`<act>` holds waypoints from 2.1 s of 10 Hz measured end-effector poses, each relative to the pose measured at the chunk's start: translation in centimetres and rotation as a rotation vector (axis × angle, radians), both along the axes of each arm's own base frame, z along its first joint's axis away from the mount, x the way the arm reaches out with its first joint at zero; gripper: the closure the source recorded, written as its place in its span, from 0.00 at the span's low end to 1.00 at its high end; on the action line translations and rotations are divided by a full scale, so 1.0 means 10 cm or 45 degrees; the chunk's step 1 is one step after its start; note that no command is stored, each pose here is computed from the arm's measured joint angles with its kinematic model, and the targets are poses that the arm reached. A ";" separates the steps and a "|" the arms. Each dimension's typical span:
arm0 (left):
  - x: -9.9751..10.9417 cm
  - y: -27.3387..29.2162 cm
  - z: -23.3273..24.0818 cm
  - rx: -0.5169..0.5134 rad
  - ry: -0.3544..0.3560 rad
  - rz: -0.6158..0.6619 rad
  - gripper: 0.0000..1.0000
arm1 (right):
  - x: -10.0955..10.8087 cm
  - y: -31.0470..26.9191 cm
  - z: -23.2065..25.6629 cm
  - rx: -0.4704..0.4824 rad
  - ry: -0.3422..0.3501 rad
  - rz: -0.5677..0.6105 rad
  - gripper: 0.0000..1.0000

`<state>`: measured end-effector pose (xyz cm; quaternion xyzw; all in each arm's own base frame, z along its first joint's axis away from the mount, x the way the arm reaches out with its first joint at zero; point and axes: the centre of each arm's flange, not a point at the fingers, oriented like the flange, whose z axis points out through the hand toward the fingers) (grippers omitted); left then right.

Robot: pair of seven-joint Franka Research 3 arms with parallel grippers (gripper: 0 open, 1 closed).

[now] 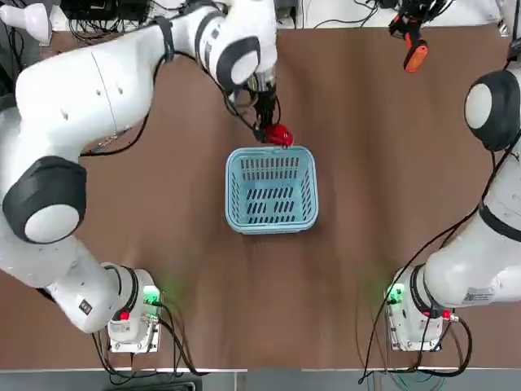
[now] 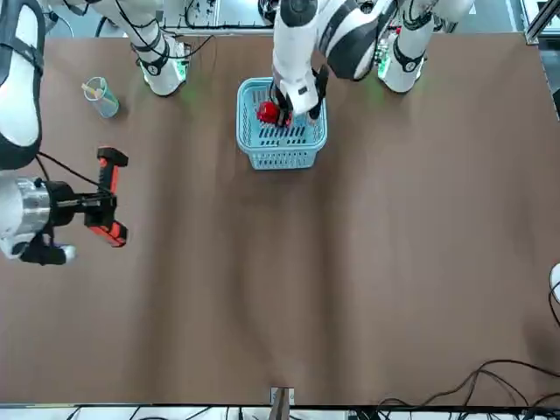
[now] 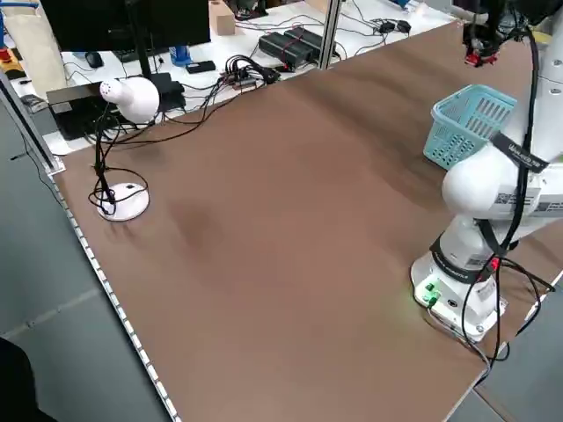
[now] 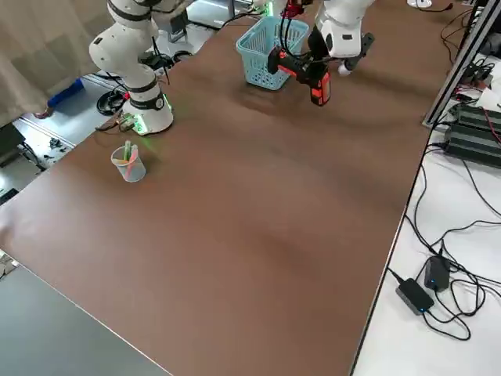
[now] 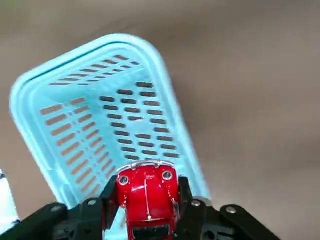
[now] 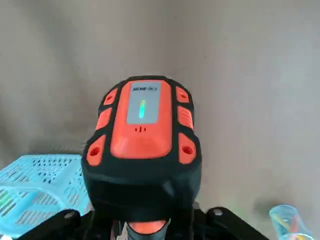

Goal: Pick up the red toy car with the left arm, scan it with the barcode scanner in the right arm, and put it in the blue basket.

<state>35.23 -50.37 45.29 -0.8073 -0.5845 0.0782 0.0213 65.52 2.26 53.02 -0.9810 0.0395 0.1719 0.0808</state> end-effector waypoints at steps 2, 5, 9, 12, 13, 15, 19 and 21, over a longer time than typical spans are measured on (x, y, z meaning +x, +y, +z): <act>-0.19 0.01 -0.25 0.054 0.025 0.061 0.50 | -0.02 -0.17 0.09 -0.056 -0.028 -0.032 0.63; -0.49 -0.03 -0.66 0.082 0.031 0.106 0.50 | -0.05 -0.34 0.24 -0.134 -0.074 -0.058 0.63; -0.65 -0.01 -1.09 0.073 -0.008 0.078 0.50 | -0.14 -0.51 0.14 -0.148 -0.192 -0.072 0.63; -0.83 -0.10 -1.44 0.125 -0.021 -0.009 0.50 | -0.11 -0.56 -0.26 -0.157 -0.200 -0.079 0.63; -0.81 -0.12 -1.51 0.118 -0.030 -0.013 0.50 | -0.06 -0.59 -0.46 -0.160 -0.190 -0.085 0.63; -0.75 -0.13 -1.66 0.107 -0.046 -0.018 0.50 | 0.07 -0.76 -1.04 -0.155 -0.131 -0.064 0.63; -0.65 -0.12 -2.02 0.097 -0.038 0.001 0.50 | 0.25 -0.95 -2.19 -0.150 -0.124 -0.018 0.63; -0.63 -0.12 -2.04 0.092 -0.040 0.006 0.50 | 0.28 -0.88 -2.58 -0.157 -0.157 -0.008 0.63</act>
